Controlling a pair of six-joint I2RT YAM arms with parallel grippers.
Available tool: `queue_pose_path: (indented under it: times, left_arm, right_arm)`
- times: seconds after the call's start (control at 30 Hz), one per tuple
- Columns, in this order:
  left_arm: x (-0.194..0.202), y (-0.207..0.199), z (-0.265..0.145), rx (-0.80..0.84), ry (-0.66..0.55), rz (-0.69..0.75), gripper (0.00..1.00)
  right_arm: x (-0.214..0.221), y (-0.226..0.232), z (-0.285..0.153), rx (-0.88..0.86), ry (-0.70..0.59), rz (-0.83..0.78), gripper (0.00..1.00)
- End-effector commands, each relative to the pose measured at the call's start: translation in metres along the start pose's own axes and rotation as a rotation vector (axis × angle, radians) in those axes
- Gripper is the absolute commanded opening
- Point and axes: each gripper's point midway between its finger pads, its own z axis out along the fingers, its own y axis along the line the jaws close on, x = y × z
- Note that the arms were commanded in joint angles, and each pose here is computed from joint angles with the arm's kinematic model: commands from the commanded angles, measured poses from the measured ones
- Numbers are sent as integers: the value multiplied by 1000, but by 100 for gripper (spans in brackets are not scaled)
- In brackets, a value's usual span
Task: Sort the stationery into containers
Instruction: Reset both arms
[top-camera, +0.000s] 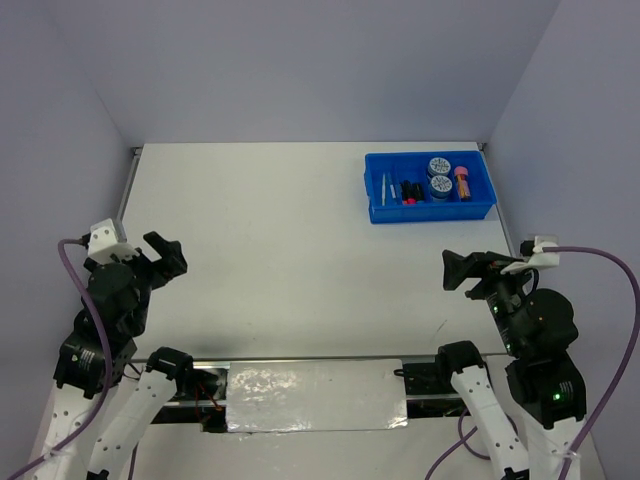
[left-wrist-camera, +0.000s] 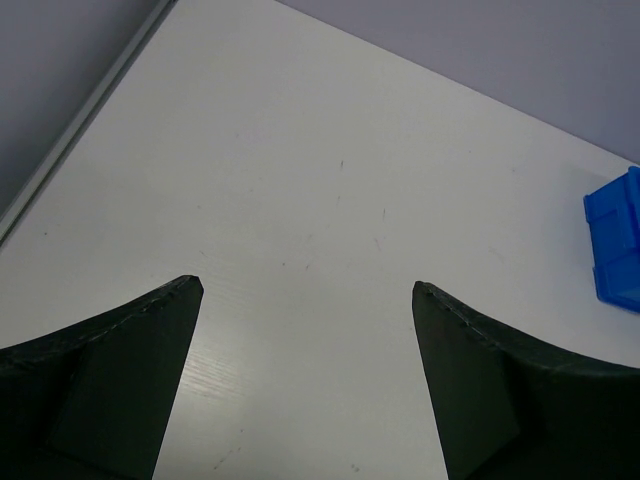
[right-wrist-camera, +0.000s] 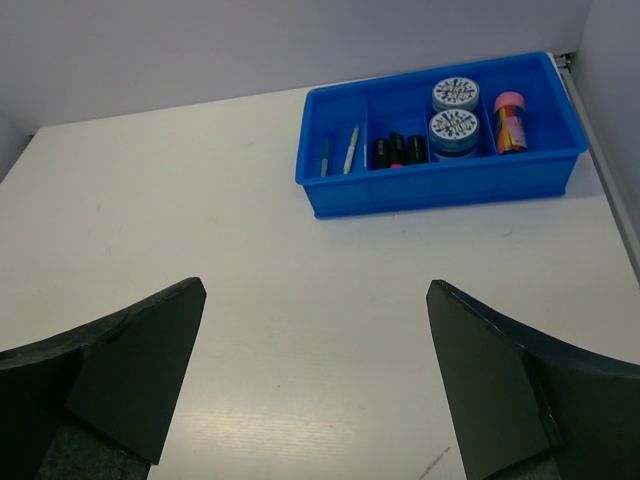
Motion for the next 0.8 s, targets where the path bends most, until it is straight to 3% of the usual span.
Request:
queue_pose_path:
  times: [0.0,0.77]
  left_arm:
    - [-15,-10,-2,54,-59,-16,99]
    - [-14,-5,-1,29,-52,-6,99]
  right_arm:
    - [6,0,3,-1,26,-6,100]
    - [10,-3,7,19,38,3,100]
